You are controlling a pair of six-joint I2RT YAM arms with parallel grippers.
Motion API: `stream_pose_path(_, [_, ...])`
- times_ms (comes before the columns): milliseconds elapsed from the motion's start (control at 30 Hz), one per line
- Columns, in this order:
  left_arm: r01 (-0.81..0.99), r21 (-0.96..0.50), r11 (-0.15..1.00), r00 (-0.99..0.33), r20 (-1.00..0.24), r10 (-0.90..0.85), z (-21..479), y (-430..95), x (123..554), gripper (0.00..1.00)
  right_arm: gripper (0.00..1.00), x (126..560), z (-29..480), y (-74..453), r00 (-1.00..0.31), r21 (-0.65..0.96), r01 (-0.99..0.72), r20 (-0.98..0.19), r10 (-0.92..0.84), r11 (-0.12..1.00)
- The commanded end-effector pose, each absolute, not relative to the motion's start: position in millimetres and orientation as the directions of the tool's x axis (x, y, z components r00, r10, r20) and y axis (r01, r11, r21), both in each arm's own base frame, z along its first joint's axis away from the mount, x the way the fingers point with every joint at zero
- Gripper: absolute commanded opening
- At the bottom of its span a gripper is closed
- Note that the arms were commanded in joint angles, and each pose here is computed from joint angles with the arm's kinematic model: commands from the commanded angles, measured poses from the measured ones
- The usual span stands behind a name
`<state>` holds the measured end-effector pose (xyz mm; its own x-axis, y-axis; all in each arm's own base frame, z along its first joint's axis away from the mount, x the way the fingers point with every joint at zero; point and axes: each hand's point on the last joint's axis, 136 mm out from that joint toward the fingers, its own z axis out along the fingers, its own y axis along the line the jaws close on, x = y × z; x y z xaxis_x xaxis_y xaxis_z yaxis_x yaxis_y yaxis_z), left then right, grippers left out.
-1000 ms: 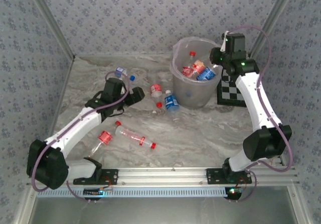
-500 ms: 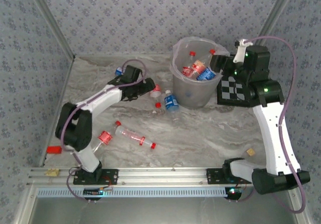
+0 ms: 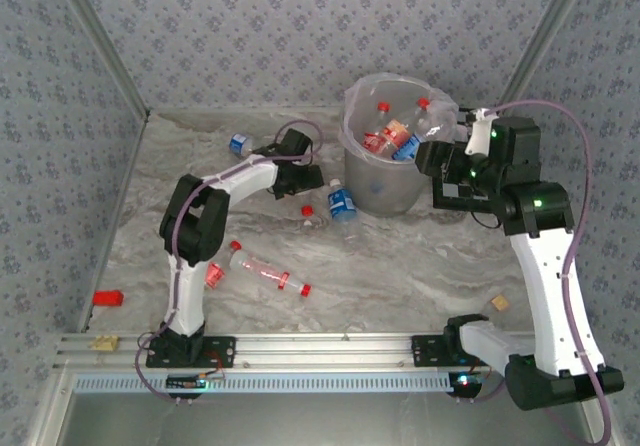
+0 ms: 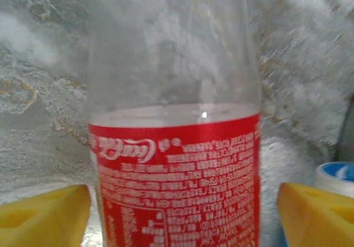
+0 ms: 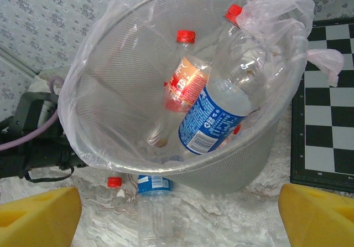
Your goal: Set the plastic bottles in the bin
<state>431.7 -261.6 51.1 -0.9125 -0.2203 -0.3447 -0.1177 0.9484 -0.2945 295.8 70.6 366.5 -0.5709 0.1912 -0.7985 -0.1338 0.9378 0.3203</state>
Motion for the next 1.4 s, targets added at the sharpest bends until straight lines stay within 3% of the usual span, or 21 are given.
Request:
stream_pose_path(0, [-0.116, -0.233, 0.966, -0.913, -0.358, -0.196, 47, -257, 432, 0.74, 0.93, 291, 362, 71, -0.591, 0.342, -0.126, -0.780, 0.207, 0.931])
stream_pose_path(133, [-0.114, -0.221, 0.969, -0.914, -0.359, -0.190, 45, -253, 429, 0.58, 0.92, 291, 365, 73, -0.584, 0.359, -0.138, -0.782, 0.217, 0.923])
stream_pose_path(367, [-0.063, -0.215, 0.974, -0.914, -0.380, -0.143, 71, -248, 418, 0.51, 0.87, 300, 414, 95, -0.479, 0.467, -0.249, -0.821, 0.311, 0.849])
stream_pose_path(500, [-0.015, -0.228, 0.973, -0.880, -0.458, -0.122, 101, -236, 403, 0.50, 0.83, 306, 434, 132, -0.454, 0.484, -0.405, -0.843, 0.289, 0.775])
stream_pose_path(633, [0.128, -0.291, 0.948, -0.817, -0.573, -0.066, 131, -239, 373, 0.48, 0.80, 312, 430, 167, -0.498, 0.483, -0.455, -0.834, 0.236, 0.748])
stream_pose_path(867, [0.434, -0.378, 0.818, -0.616, -0.787, -0.037, 206, -249, 319, 0.32, 0.78, 329, 413, 230, -0.547, 0.451, -0.531, -0.829, 0.116, 0.717])
stream_pose_path(967, [0.533, -0.379, 0.756, -0.534, -0.844, -0.046, 236, -255, 300, 0.28, 0.83, 339, 401, 250, -0.589, 0.460, -0.542, -0.805, 0.072, 0.703])
stream_pose_path(1133, [0.639, -0.346, 0.687, -0.460, -0.887, -0.018, 260, -267, 281, 0.24, 1.00, 349, 381, 283, -0.660, 0.501, -0.571, -0.751, -0.001, 0.650])
stream_pose_path(1367, [0.711, -0.311, 0.631, -0.425, -0.905, 0.033, 268, -288, 271, 0.21, 1.00, 356, 355, 308, -0.720, 0.525, -0.573, -0.689, -0.080, 0.629])
